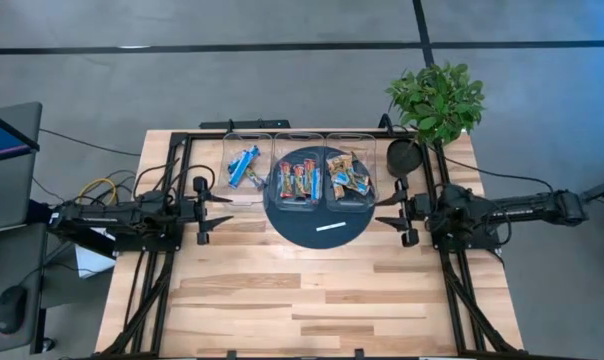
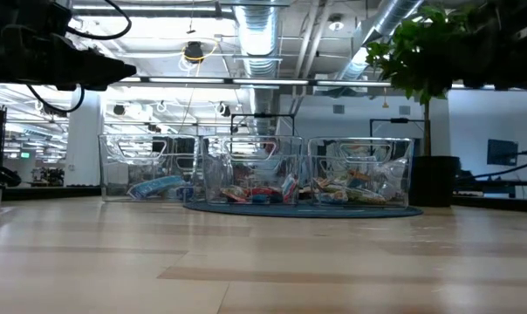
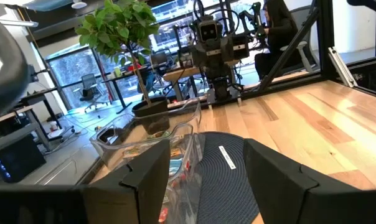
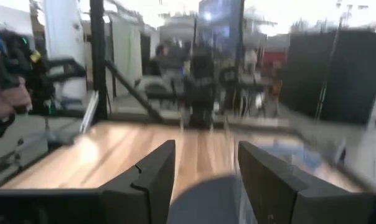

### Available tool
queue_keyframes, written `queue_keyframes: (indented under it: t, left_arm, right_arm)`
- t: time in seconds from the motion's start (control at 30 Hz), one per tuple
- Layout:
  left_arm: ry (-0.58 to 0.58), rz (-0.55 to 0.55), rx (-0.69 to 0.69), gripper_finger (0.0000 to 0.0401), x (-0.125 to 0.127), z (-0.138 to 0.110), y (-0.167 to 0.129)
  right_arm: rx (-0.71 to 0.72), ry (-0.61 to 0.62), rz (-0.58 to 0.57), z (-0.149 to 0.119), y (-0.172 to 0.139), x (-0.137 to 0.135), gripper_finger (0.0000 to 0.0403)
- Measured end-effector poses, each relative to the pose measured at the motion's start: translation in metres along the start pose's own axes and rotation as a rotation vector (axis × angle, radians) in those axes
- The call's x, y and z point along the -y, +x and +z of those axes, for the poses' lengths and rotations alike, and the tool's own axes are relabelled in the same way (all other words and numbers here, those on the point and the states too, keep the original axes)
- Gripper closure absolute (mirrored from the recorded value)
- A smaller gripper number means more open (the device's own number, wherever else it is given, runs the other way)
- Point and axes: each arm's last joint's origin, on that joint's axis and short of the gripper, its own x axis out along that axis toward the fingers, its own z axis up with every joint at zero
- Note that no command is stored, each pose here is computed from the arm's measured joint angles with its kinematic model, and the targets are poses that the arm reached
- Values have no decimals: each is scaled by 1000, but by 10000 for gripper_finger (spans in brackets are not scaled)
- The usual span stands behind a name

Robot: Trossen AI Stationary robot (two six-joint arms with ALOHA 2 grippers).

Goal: Pick and place Granola Bars by type
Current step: Return to Home Position

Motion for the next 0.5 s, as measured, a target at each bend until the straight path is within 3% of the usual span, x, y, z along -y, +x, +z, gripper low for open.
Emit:
queue_keyframes:
  t: [0.17,0.5]
  left_arm:
    - [2,0,0,202,0,0,0]
    - [-7,-1,-8,202,0,-1,0]
  right_arm:
    - [-112,75,-53,-10,-4,-1,234]
    - [-108,68,-207,-7,-9,-4,234]
